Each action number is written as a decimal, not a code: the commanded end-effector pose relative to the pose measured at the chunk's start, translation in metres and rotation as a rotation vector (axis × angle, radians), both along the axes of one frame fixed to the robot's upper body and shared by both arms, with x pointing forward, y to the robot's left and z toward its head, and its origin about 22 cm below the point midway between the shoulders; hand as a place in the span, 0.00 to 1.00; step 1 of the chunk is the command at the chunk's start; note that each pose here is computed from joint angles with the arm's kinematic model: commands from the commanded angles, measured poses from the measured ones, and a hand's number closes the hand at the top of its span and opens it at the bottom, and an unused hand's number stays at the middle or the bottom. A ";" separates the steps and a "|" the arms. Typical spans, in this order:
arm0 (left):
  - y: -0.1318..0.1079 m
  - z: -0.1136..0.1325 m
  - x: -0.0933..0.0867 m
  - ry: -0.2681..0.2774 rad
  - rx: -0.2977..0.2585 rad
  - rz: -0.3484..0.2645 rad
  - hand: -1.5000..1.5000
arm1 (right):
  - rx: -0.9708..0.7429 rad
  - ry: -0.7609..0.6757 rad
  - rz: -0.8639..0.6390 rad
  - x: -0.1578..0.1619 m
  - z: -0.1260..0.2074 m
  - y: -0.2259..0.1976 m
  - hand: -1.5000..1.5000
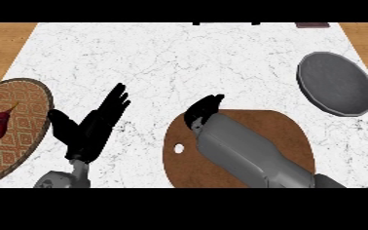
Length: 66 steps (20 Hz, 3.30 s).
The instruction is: Pick the eggplant from the cutting board and place it in the pan
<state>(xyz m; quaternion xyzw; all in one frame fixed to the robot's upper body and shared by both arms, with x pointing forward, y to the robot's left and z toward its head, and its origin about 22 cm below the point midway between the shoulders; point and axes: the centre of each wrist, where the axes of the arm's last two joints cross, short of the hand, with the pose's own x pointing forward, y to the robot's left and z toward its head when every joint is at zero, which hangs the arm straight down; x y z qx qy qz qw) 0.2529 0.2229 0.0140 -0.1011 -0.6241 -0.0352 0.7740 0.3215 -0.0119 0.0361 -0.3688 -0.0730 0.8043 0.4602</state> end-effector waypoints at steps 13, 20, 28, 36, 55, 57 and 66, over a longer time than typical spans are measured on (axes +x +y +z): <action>0.001 -0.002 0.003 -0.026 0.005 -0.014 0.50 | -0.131 -0.092 0.135 -0.017 -0.009 -0.031 1.00; -0.002 -0.005 -0.005 0.020 -0.010 0.035 0.50 | 0.247 -0.192 0.111 -0.054 -0.003 -0.057 1.00; 0.020 -0.013 -0.014 0.015 0.007 0.098 0.50 | 0.759 -0.547 0.065 -0.082 0.048 -0.121 1.00; 0.014 -0.015 -0.023 0.017 -0.008 0.063 0.50 | 1.112 -0.958 0.027 -0.137 0.101 -0.164 1.00; -0.009 -0.010 -0.007 0.007 -0.008 -0.022 0.50 | 1.221 -1.177 -0.201 -0.081 0.025 -0.315 1.00; -0.011 0.002 0.002 -0.024 -0.017 -0.039 0.50 | 1.209 -1.226 -0.212 -0.053 0.024 -0.342 1.00; -0.010 0.004 0.005 -0.020 0.011 -0.021 0.50 | 1.184 -1.466 -0.326 0.007 0.004 -0.383 1.00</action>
